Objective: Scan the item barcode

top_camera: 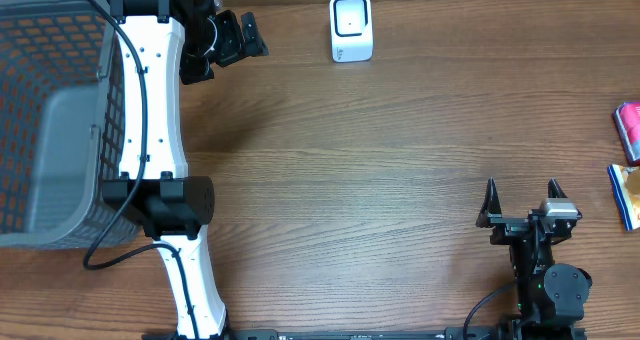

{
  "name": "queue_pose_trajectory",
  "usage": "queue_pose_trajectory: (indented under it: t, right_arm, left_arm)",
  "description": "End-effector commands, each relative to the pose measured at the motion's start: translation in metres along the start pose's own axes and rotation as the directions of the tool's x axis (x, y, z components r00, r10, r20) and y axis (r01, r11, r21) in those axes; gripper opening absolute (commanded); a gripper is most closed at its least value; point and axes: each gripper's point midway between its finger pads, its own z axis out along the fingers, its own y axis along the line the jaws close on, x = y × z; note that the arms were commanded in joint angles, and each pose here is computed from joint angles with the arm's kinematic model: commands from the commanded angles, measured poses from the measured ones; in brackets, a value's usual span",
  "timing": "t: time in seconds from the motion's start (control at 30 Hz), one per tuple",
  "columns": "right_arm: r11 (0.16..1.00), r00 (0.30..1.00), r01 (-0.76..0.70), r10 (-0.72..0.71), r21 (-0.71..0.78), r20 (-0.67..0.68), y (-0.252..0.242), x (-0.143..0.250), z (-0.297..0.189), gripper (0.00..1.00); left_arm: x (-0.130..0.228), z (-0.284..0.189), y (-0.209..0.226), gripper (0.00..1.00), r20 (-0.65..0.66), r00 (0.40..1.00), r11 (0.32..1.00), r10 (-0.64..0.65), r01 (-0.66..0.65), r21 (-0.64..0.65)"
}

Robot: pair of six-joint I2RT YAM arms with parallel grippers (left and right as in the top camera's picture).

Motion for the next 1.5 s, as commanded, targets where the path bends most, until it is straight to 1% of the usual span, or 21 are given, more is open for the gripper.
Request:
queue_pose_trajectory:
  t: [0.0,0.7,0.8,0.93,1.03,1.13,1.2,1.23,1.3,1.37,1.47]
  right_arm:
    - [1.000,1.000,0.007,-0.007,-0.006,0.008,0.001,0.001,0.000,1.00]
    - [1.000,1.000,0.007,-0.007,-0.006,0.007,0.001,0.001,0.000,1.00]
    - [1.000,1.000,0.007,-0.007,-0.006,0.007,0.001,0.001,0.000,1.00]
    - [1.000,1.000,0.007,-0.007,-0.006,0.007,0.001,0.001,0.000,1.00]
    - [1.000,1.000,0.007,-0.007,-0.006,0.007,0.001,0.001,0.000,1.00]
    - [1.000,1.000,0.007,-0.007,-0.006,0.007,0.001,0.001,0.000,1.00]
    - [1.000,1.000,0.007,-0.007,-0.006,0.007,0.001,0.001,0.000,1.00]
    - [1.000,1.000,0.007,-0.007,-0.006,0.007,0.001,0.001,0.000,1.00]
    - [1.000,1.000,0.007,-0.007,-0.006,0.007,0.001,0.001,0.000,1.00]
    - [1.000,1.000,0.007,-0.007,-0.006,0.007,0.001,0.001,0.000,1.00]
    - [1.000,1.000,0.007,-0.007,-0.006,0.007,0.001,0.001,0.000,1.00]
  left_arm:
    - [-0.001,-0.006,-0.001,1.00,0.016,1.000,1.000,-0.003,0.003,0.002]
    - [-0.001,-0.006,-0.001,0.99,0.015,1.000,1.000,-0.003,0.003,0.002]
    - [-0.001,-0.006,0.000,1.00,0.016,0.999,0.999,0.038,-0.038,0.000]
    - [0.000,-0.013,-0.002,1.00,0.031,0.998,0.999,0.048,-0.048,0.001]
    - [0.004,-0.032,-0.007,1.00,0.092,0.990,0.993,0.109,-0.104,-0.064]
    - [0.006,-0.049,-0.017,1.00,0.144,0.966,0.974,0.217,-0.204,-0.097]
    - [0.009,-0.064,-0.035,0.99,0.195,0.929,0.949,0.314,-0.302,-0.091]
    - [0.013,-0.074,-0.046,1.00,0.228,0.899,0.927,0.374,-0.363,-0.090]
    - [0.019,-0.089,-0.058,1.00,0.265,0.856,0.895,0.444,-0.436,-0.095]
    - [0.026,-0.104,-0.064,1.00,0.296,0.830,0.880,0.472,-0.466,-0.096]
    - [0.039,-0.118,-0.061,1.00,0.310,0.824,0.878,0.475,-0.468,-0.101]
